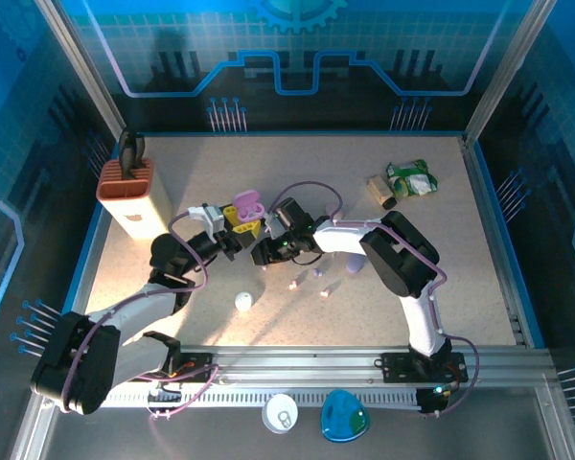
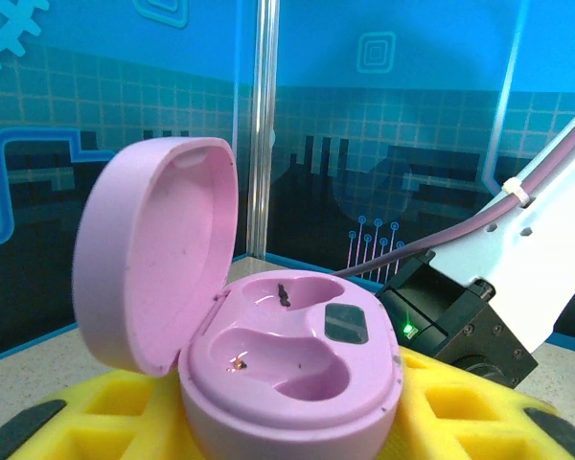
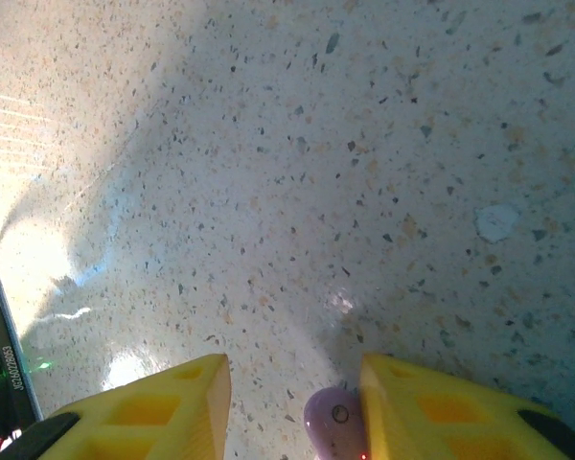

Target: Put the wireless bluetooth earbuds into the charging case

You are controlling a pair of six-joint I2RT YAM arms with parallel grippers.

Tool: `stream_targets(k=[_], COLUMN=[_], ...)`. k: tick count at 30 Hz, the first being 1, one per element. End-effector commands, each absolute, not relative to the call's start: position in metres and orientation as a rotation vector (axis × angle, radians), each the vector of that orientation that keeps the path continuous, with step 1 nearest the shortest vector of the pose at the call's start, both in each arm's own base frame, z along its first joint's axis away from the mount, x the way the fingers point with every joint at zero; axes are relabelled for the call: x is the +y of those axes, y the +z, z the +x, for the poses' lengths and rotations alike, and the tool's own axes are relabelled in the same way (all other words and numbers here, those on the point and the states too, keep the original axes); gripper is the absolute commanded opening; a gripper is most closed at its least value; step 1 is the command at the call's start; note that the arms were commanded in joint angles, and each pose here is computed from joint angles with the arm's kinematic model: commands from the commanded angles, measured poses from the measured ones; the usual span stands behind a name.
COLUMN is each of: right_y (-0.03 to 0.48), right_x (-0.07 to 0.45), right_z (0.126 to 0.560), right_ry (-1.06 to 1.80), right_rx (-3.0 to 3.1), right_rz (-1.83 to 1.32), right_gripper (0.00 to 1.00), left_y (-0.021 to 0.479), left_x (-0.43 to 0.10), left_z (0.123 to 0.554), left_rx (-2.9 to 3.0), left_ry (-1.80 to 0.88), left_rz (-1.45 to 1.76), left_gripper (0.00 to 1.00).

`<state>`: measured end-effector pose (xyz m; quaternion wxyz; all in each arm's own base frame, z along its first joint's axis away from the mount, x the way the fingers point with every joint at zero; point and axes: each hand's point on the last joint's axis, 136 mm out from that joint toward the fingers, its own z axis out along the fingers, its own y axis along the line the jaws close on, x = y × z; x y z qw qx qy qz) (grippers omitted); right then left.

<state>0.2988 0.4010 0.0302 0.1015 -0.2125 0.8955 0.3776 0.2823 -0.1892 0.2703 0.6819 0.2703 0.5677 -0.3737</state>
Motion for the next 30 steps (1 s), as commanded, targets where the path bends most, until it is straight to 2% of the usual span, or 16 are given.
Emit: stream_targets(k=[1, 21, 30], right_y=[0.024, 0.023, 0.022], right_x=[0.397, 0.389, 0.388], right_z=[0.285, 0.272, 0.270], right_ry=[1.099, 1.067, 1.052], right_rx=[2.683, 2.713, 2.722], right_rz=[-0.663, -0.676, -0.667], right_gripper=[0.40, 0.34, 0.29], left_y=[0.282, 0.278, 0.276], left_x=[-0.187, -0.187, -0.187], left_z=[0.286, 0.287, 0.287], left_rx=[1.242, 1.250, 1.256], left_ry=[-0.826, -0.825, -0.824], left_rz=[0.609, 0.606, 0.605], left_gripper=[0.41, 0.41, 0.41])
